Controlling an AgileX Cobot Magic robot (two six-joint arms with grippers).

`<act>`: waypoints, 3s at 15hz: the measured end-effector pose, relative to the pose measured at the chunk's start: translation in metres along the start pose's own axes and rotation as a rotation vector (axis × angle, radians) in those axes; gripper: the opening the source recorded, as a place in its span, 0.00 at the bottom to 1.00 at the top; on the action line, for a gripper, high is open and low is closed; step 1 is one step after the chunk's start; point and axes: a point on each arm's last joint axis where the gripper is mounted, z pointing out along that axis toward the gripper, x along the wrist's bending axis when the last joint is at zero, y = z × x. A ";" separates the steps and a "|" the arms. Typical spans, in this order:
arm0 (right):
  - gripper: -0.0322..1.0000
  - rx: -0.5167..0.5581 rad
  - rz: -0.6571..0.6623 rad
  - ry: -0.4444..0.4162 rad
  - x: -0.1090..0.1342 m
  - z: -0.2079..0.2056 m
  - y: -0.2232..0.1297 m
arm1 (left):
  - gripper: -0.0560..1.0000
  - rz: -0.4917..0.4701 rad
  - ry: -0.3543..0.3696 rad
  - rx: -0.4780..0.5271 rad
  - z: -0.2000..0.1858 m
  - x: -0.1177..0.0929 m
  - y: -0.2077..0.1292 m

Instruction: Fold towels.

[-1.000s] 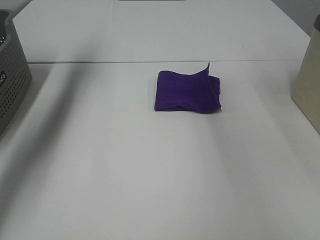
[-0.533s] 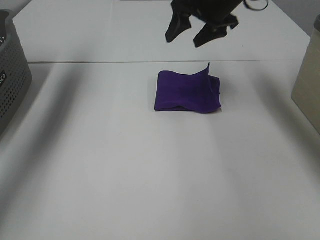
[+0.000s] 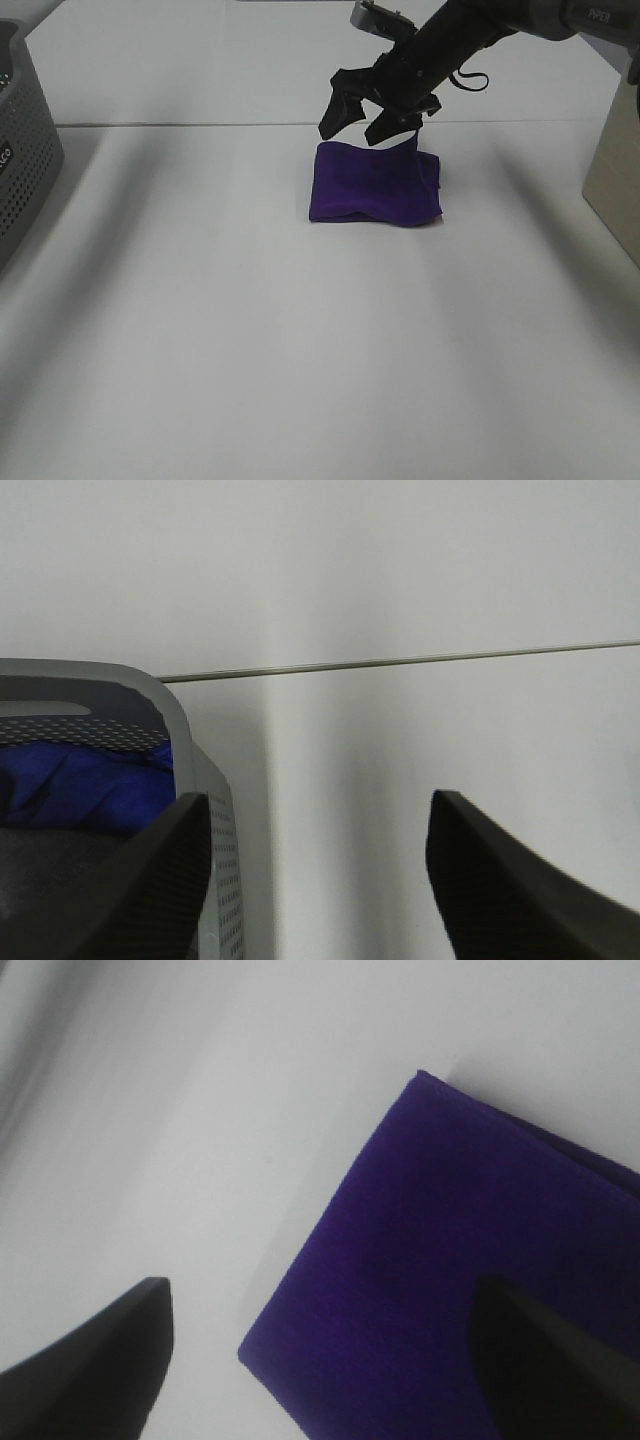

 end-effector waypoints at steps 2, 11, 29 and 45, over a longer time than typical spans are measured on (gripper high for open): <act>0.78 -0.004 0.054 -0.011 -0.027 0.000 -0.005 | 0.60 0.002 -0.002 0.000 0.000 0.000 0.000; 0.78 -0.026 0.203 -0.041 -0.098 -0.005 -0.025 | 0.60 -0.009 -0.032 0.001 0.000 -0.003 0.000; 0.78 -0.236 0.169 -0.533 0.101 -0.367 -0.123 | 0.61 -0.001 0.070 0.090 -0.152 0.011 -0.099; 0.78 -0.643 0.073 -0.704 0.171 -0.355 -0.432 | 0.91 -0.028 0.061 -0.408 -0.288 0.018 -0.414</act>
